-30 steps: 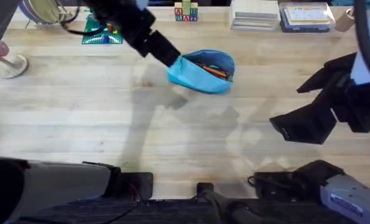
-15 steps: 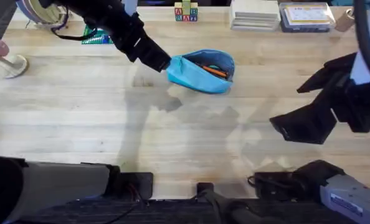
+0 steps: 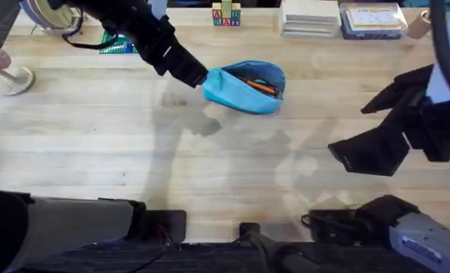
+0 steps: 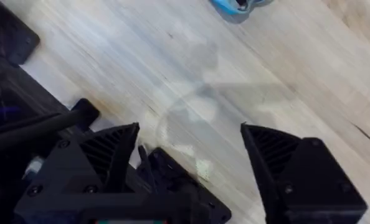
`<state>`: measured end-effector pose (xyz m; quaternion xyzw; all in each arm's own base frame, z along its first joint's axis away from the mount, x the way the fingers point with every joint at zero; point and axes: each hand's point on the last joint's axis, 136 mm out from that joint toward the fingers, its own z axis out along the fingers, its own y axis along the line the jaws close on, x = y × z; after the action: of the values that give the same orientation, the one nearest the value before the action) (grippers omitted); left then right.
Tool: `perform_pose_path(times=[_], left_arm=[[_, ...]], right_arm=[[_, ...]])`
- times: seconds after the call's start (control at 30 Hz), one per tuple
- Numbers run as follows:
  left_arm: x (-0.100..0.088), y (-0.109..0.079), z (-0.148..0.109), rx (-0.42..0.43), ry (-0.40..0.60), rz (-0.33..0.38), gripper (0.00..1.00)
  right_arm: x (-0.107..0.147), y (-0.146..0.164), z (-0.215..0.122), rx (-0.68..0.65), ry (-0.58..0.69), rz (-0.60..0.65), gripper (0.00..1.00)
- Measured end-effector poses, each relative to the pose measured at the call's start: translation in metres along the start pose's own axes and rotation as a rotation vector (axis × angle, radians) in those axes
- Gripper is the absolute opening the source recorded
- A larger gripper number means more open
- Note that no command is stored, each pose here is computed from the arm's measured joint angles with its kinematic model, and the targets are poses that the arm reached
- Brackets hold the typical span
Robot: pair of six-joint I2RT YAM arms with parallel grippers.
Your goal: Unzip the bag, pick up the pens from the table one at a time and place them inside, then zip the bag closed.
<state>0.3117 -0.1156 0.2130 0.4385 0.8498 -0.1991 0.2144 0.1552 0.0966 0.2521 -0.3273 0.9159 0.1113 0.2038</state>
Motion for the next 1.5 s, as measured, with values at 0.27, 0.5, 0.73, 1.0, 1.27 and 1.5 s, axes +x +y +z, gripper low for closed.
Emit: perform_pose_path(times=[0.27,0.5,0.73,1.0,1.27,1.5], left_arm=[[0.002,-0.002,0.000,0.007,0.007,0.004,0.995],[0.017,0.000,-0.008,0.027,0.022,0.049,0.993],[0.040,0.007,-0.027,0.056,-0.005,0.085,0.993],[0.058,0.012,-0.045,0.071,-0.060,0.173,0.993],[0.063,0.018,-0.053,0.063,-0.115,0.261,0.993],[0.066,0.031,-0.034,0.138,-0.159,0.301,0.994]], right_arm=[[-0.001,0.000,0.000,0.002,-0.005,0.015,0.998],[-0.012,-0.004,0.000,0.010,-0.048,0.154,0.998],[-0.021,-0.010,0.016,0.000,-0.002,0.309,0.998],[-0.044,-0.006,0.034,0.020,-0.008,0.365,0.997],[-0.058,0.011,0.043,0.063,-0.033,0.377,0.996],[-0.067,0.025,0.061,0.084,-0.004,0.402,0.995]])
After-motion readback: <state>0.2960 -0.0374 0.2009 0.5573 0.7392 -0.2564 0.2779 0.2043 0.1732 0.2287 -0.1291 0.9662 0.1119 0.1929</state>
